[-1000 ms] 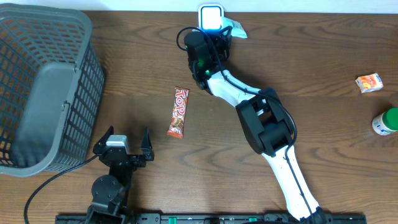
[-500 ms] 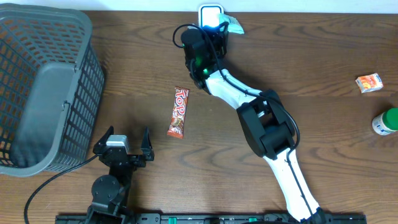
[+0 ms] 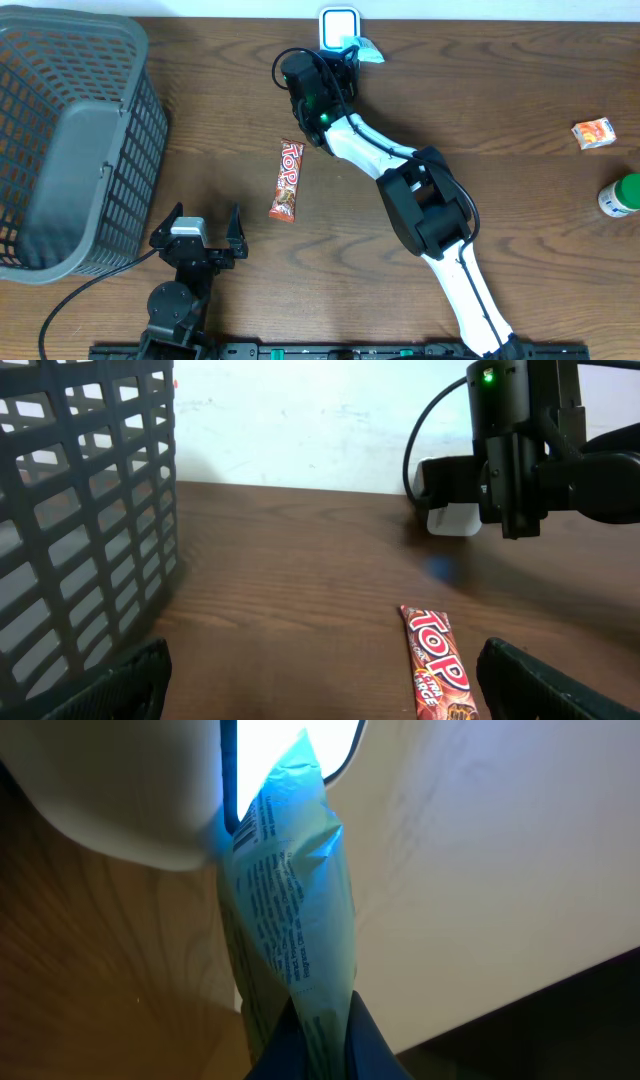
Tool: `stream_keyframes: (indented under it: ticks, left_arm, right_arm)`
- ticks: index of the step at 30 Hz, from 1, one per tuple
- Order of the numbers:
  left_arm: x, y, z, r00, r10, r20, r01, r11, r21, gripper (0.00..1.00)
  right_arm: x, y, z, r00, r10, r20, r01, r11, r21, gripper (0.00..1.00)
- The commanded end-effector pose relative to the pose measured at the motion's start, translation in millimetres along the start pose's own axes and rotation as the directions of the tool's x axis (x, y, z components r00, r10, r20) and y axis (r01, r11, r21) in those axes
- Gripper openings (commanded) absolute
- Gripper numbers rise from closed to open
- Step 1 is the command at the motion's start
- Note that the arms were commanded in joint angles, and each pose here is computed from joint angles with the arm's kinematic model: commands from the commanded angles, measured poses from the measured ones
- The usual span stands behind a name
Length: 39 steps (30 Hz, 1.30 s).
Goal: Scan the item barcode
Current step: 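Hold the wipes pack in front of the scanner with the right gripper, then carry the wipes pack to the right edge and release it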
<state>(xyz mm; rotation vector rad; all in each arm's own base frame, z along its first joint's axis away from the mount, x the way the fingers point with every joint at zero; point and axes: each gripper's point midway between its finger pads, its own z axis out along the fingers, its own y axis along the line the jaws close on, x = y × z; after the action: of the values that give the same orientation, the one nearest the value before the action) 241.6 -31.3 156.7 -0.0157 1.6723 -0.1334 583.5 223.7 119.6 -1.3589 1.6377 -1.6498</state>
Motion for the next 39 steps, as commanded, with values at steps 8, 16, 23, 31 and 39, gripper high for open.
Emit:
stream_keyframes:
  ticks: [8, 16, 23, 31, 39]
  left_arm:
    - [16.5, 4.1, 1.6, 0.999, 0.021, -0.040, -0.022, 1.000, -0.020, 0.98]
    - [16.5, 4.1, 1.6, 0.999, 0.021, -0.040, -0.022, 1.000, -0.020, 0.98]
    - [16.5, 4.1, 1.6, 0.999, 0.021, -0.040, -0.022, 1.000, -0.020, 0.98]
    - [16.5, 4.1, 1.6, 0.999, 0.021, -0.040, -0.022, 1.000, -0.020, 0.98]
    - [16.5, 4.1, 1.6, 0.999, 0.021, -0.040, -0.022, 1.000, -0.020, 0.98]
  right_arm:
    - [146.6, -61.9, 40.9, 0.884, 0.312, -0.348, -0.305, 0.949, 0.074, 0.01]
    - [250.7, -25.7, 53.4, 0.677, 0.373, -0.634, -0.353, 0.921, 0.165, 0.01]
    - [285.8, 63.0, 34.0, 0.649, 0.303, -0.698, -0.475, 0.878, -0.060, 0.01]
    - [363.6, 136.0, 29.4, 0.385, 0.284, -0.878, -0.669, 0.741, -0.054, 0.01]
    - [424.2, 189.3, 37.8, 0.242, 0.238, -0.941, -0.698, 0.716, 0.002, 0.01]
